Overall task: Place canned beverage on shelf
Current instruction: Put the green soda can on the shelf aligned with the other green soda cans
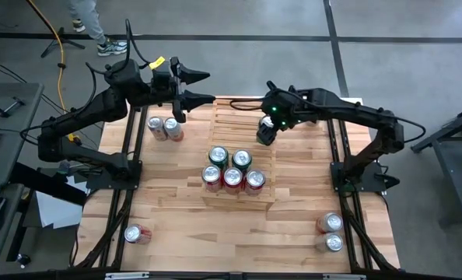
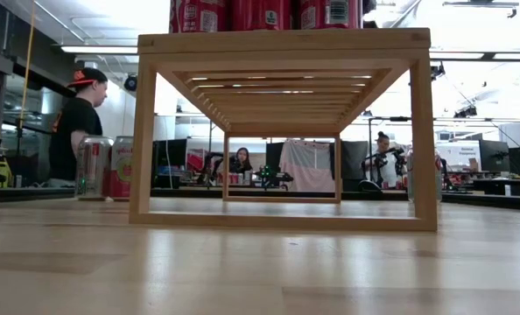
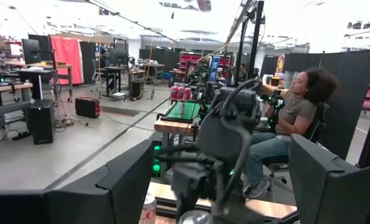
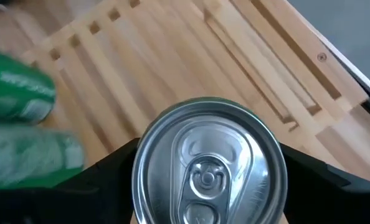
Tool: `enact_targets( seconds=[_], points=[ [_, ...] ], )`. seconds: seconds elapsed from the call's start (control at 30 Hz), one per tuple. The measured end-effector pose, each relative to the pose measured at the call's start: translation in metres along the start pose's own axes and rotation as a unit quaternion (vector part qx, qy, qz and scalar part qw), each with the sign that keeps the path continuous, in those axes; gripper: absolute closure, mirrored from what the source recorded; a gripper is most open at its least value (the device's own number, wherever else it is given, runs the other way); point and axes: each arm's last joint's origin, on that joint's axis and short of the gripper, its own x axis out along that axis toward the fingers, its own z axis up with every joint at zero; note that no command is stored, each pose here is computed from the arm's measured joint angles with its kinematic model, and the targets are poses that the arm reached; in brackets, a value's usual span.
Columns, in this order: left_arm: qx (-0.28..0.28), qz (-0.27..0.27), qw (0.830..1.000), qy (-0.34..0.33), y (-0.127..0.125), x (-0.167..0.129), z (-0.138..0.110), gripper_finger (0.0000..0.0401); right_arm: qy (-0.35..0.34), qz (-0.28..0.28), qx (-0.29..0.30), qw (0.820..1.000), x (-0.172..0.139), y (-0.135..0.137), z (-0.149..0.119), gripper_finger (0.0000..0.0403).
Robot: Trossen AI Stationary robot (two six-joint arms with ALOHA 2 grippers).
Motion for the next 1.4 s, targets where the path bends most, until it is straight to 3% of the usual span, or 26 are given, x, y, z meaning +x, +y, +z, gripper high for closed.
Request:
enact_targets(
  seconds=[0.23,0.33,0.47,0.7,1.4],
  points=[
    [0.000,0.000,1.000,0.000,0.000,0.000,0.000,0.0139,-0.014,0.048,-0.053,0.997,-0.033,0.028,-0.018,0.0117],
    [0.000,0.000,1.000,0.000,0.000,0.000,0.000,0.0139,-0.008,0.069,-0.084,0.994,-0.036,0.046,-0.030,0.0117],
    [-0.001,0.002,1.000,0.000,0.000,0.000,0.000,0.0139,-0.008,0.054,-0.111,0.992,-0.032,0.061,-0.042,0.0117],
    [-0.005,0.009,1.000,-0.001,0.001,0.000,0.000,0.0139,-0.024,0.040,-0.116,0.992,-0.032,0.065,-0.043,0.0117],
    [-0.006,0.011,1.000,-0.001,0.001,0.000,0.000,0.0139,0.029,0.086,-0.122,0.988,-0.017,0.075,-0.044,0.0117]
  ],
)
